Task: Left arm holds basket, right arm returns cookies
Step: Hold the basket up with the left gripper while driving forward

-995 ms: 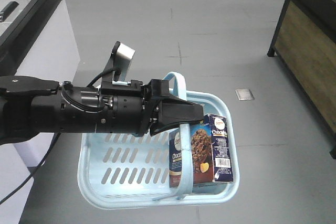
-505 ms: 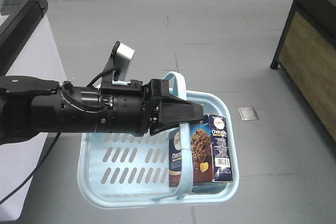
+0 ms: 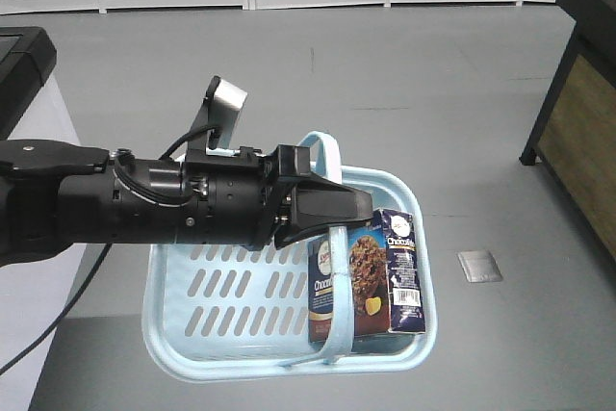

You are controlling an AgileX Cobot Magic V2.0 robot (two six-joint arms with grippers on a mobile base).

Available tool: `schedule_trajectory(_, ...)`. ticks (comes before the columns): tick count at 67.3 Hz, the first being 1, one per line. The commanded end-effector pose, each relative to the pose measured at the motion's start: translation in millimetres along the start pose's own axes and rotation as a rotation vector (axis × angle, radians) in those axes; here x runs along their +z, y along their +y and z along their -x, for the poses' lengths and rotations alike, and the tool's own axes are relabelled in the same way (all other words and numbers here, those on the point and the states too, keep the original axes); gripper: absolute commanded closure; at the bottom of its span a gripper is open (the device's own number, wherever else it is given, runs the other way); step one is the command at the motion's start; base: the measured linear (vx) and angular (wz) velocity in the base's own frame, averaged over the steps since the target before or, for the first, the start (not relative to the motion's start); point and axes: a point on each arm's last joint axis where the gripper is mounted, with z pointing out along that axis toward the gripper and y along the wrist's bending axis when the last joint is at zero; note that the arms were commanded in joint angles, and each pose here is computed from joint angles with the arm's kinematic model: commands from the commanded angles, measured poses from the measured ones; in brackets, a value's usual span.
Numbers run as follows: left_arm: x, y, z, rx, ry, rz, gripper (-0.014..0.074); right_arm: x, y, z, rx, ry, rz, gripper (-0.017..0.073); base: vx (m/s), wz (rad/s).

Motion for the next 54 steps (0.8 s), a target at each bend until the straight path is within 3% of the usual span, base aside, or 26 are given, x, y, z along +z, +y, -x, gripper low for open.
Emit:
schedule_trajectory(1, -8.5, -31.6, 8.9, 0.0, -0.063, -0.138, 0.06, -0.5, 0.3, 6.2, -0.008, -0.078, 0.005, 0.0563, 0.51, 0.07)
schedule_trajectory(54, -8.5, -31.6, 8.9, 0.0, -0.063, -0.138, 0.06, -0.5, 0.3, 6.0, -0.008, -0.077, 0.005, 0.0563, 0.51, 0.01)
